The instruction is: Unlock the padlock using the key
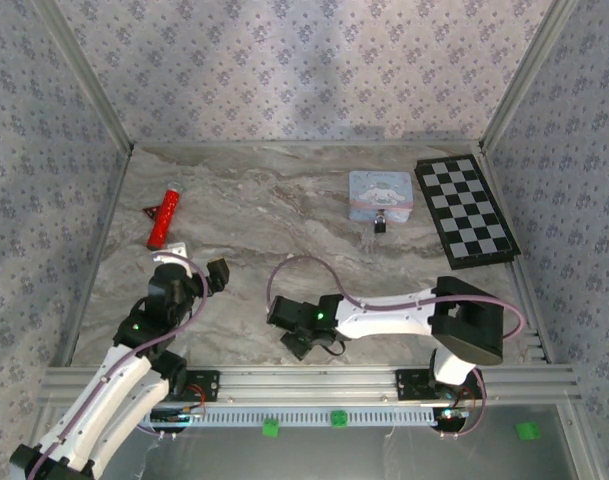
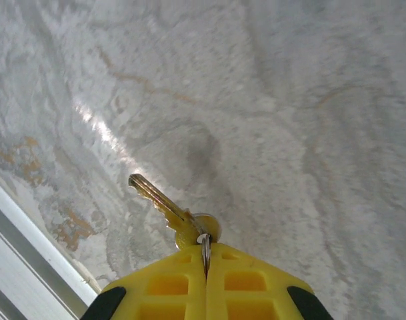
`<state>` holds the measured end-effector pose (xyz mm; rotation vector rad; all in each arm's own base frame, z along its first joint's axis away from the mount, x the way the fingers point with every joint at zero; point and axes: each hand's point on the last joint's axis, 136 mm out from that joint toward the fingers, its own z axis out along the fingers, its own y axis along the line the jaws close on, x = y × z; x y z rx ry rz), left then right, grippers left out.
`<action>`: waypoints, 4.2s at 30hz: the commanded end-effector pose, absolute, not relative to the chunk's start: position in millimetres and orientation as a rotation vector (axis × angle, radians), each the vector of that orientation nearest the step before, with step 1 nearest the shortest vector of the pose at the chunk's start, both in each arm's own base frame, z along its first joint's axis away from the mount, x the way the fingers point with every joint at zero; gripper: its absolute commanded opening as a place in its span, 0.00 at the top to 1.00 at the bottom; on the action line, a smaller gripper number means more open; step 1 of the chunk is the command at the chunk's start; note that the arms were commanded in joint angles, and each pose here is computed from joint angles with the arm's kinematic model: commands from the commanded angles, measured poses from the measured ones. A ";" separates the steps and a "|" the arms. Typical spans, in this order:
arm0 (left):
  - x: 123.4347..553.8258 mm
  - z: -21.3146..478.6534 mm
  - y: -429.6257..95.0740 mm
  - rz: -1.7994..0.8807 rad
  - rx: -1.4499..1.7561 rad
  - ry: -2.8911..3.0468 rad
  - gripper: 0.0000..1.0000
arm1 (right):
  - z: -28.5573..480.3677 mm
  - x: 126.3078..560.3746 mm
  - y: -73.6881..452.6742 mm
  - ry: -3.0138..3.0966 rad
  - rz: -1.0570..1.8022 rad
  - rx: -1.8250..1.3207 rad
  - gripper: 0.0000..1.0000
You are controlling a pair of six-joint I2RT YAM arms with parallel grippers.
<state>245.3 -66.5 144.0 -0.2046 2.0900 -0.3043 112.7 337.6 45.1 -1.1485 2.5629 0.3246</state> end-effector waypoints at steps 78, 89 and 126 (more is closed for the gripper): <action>235.4 175.6 -233.8 -1.222 0.346 2.038 0.83 | 156.2 222.8 366.9 2.243 0.563 -0.536 1.00; 234.8 177.6 -234.1 -1.228 0.349 2.031 0.97 | 154.8 223.3 367.7 2.233 0.547 -0.528 1.00; 267.6 229.7 -243.2 -1.410 -0.278 2.020 1.00 | 232.3 237.8 330.0 1.768 1.568 -0.187 0.34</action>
